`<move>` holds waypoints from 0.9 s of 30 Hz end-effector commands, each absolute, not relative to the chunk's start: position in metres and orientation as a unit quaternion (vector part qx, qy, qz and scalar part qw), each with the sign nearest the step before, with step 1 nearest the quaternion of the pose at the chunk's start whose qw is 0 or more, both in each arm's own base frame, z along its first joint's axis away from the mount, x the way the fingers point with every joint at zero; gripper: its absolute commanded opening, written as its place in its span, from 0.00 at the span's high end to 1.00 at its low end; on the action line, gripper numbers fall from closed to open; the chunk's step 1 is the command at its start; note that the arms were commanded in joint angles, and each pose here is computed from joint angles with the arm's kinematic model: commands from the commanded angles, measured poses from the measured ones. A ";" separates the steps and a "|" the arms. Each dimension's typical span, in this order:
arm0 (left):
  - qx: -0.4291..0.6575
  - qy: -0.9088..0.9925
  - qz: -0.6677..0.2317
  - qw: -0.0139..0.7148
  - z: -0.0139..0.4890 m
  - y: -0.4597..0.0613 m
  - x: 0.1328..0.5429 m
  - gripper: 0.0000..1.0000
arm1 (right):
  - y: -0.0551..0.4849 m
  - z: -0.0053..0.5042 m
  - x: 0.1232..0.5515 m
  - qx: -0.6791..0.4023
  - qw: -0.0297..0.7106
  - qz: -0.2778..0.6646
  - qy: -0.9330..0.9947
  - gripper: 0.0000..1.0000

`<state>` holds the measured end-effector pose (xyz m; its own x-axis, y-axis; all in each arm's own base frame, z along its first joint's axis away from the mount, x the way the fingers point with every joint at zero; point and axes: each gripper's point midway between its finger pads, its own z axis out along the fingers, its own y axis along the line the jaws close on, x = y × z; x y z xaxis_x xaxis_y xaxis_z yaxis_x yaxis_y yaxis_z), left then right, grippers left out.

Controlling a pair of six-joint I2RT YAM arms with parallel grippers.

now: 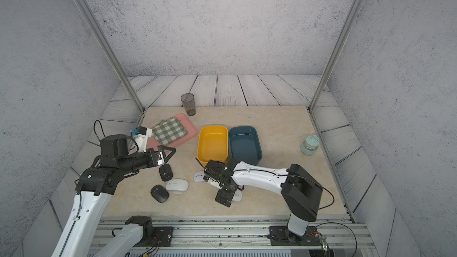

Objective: Place the mice by color into the storage box
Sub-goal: Place the mouse at the center of the board, then pick up the mouse from the center of the board.

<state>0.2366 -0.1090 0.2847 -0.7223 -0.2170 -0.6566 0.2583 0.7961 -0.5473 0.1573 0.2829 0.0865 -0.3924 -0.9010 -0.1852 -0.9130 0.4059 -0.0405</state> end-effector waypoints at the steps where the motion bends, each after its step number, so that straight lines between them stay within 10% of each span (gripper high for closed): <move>1: 0.069 0.853 -0.324 0.403 0.307 -0.120 0.228 0.03 | 0.265 0.140 0.163 -0.464 0.148 0.089 0.869 0.01; 15: 0.431 0.855 -0.126 0.259 0.177 -0.241 0.181 0.02 | 0.134 0.217 0.231 -0.058 0.202 0.268 0.940 0.01; 27: 0.658 0.729 -0.061 0.177 0.100 -0.295 0.157 0.02 | 0.112 0.209 0.242 0.001 0.186 0.302 0.935 0.01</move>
<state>0.1524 -0.2874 0.1044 -0.2080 0.9054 -0.3701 0.9623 0.2572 0.0885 0.2491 0.1076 0.2104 -0.9178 0.1190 -0.3789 -0.1110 0.8392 0.5324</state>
